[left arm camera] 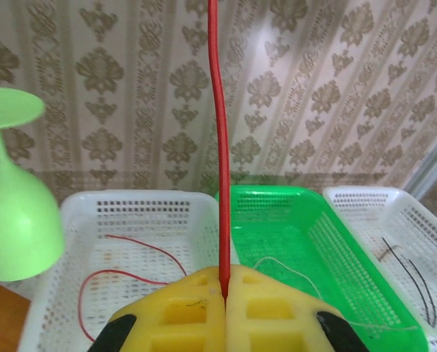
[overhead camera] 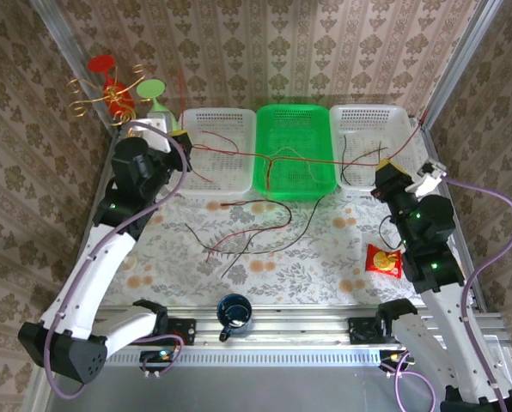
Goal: Untangle the cables
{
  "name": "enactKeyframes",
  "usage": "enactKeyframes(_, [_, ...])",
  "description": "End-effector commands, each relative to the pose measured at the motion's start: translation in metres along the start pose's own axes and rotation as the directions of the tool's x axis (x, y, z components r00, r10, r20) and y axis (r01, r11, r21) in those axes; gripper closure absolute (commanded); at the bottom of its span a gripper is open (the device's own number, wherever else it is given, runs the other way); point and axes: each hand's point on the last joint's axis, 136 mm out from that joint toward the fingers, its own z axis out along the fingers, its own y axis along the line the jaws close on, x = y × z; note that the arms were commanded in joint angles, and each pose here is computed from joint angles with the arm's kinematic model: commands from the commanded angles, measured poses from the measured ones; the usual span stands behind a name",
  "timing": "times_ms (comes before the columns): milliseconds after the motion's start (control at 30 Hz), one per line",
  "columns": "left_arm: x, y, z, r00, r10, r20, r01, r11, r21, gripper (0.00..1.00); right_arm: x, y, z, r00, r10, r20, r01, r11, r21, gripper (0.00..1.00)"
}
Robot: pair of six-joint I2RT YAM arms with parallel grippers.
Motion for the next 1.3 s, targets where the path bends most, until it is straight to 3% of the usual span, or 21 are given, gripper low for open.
enactKeyframes(0, [-0.021,0.030,-0.022,0.997,0.041,0.069,-0.031,0.990,-0.139,1.00,-0.006,-0.043,-0.010,0.997,0.016,0.074,-0.029,0.983,0.183,1.00])
enactKeyframes(233, [-0.032,0.053,-0.045,0.992,0.058,0.110,-0.030,0.971,-0.238,1.00,-0.011,-0.062,-0.024,0.994,-0.007,0.105,-0.021,0.966,0.258,1.00])
enactKeyframes(433, [-0.037,0.059,-0.054,0.991,0.051,0.127,-0.017,0.967,-0.253,1.00,-0.012,-0.069,-0.031,0.993,-0.010,0.118,-0.024,0.958,0.284,1.00])
enactKeyframes(800, [-0.046,0.033,-0.041,0.993,-0.015,0.119,0.027,0.994,-0.103,1.00,-0.006,-0.056,-0.027,0.998,-0.008,0.068,-0.007,0.975,0.221,1.00])
enactKeyframes(1033, [-0.095,0.001,-0.026,0.988,-0.031,0.153,0.025,0.999,0.040,1.00,-0.003,-0.054,-0.024,0.999,0.001,0.051,-0.011,0.979,0.205,1.00])
enactKeyframes(1267, [-0.136,-0.012,0.001,0.982,0.035,0.187,-0.048,0.997,0.065,1.00,-0.001,-0.053,-0.024,0.998,0.024,0.054,-0.034,0.980,0.194,1.00])
